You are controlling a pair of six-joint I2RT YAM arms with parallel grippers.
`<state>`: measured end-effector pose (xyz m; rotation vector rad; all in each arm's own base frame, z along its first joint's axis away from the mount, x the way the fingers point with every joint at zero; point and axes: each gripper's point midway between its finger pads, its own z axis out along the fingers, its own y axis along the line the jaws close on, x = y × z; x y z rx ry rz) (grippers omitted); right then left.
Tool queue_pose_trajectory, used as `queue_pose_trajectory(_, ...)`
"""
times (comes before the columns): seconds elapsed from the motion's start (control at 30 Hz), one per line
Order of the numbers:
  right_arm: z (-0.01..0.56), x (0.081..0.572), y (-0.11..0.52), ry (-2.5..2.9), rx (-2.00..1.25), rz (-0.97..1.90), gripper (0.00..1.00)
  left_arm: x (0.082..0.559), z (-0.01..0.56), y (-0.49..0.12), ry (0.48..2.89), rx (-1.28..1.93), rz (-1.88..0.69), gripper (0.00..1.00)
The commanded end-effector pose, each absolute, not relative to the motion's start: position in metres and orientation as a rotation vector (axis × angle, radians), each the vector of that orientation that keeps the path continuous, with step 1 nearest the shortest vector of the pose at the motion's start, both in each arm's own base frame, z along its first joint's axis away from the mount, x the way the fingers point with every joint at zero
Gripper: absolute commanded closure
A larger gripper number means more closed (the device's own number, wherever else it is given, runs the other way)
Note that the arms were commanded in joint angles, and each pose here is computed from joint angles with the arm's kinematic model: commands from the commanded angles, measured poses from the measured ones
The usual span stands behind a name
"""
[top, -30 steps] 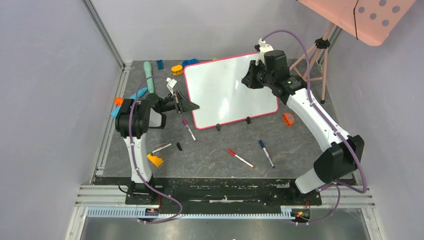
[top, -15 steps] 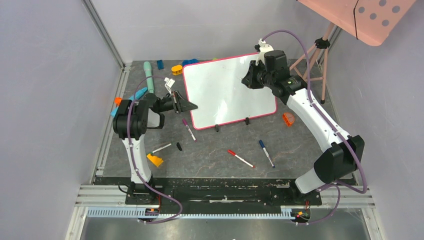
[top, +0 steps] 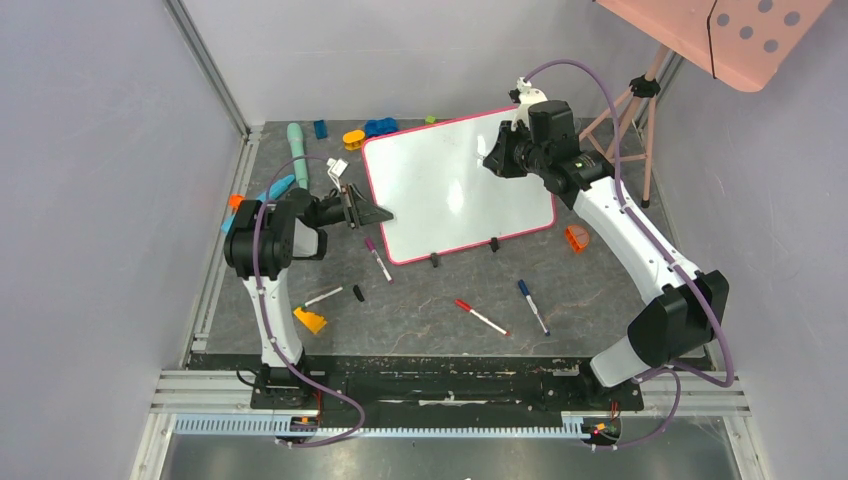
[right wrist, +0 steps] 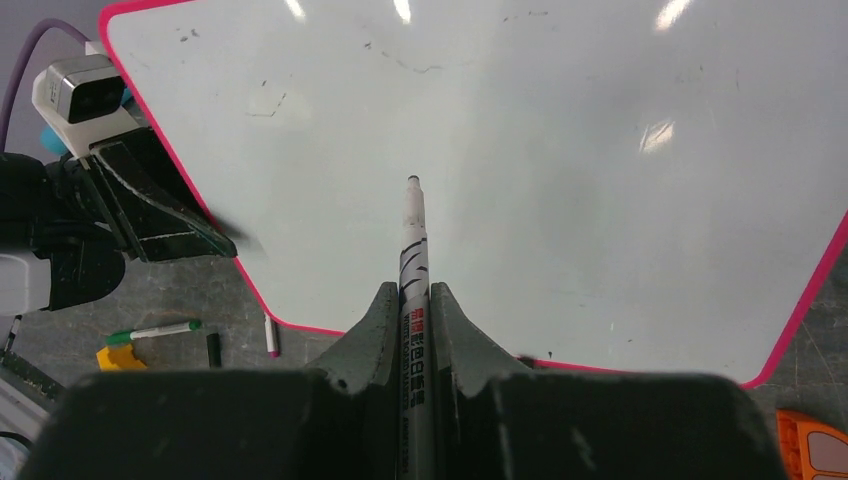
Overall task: Write a sentence on the whiteboard
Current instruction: Adjust the whiteboard at the center of the board.
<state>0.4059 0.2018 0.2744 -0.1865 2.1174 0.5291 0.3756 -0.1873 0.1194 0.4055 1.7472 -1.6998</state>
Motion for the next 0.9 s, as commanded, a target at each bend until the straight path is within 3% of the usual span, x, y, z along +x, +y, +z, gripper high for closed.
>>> queue_pose_trajectory(0.0,0.295,0.404,0.201,2.057,-0.191,0.549,1.00,0.370,0.134,-0.184,1.701,0.468,-1.675,0.58)
queue_pose_trajectory(0.23,0.296,0.404,0.202,2.056,-0.187,0.557,1.00,0.377,0.135,-0.180,1.686,0.453,-1.648,0.44)
queue_pose_trajectory(0.4,0.297,0.404,0.202,2.051,-0.181,0.561,1.00,0.389,0.150,-0.180,1.649,0.512,-1.636,0.25)
queue_pose_trajectory(0.47,0.298,0.405,0.202,2.047,-0.179,0.563,1.00,0.394,0.156,-0.180,1.635,0.532,-1.629,0.23)
queue_pose_trajectory(0.57,0.300,0.406,0.203,2.039,-0.178,0.566,1.00,0.401,0.159,-0.180,1.623,0.526,-1.622,0.25)
queue_pose_trajectory(0.7,0.300,0.406,0.204,2.036,-0.176,0.567,1.00,0.407,0.159,-0.180,1.610,0.521,-1.606,0.46)
queue_pose_trajectory(0.87,0.300,0.406,0.204,2.036,-0.175,0.568,1.00,0.412,0.164,-0.180,1.588,0.541,-1.588,0.54)
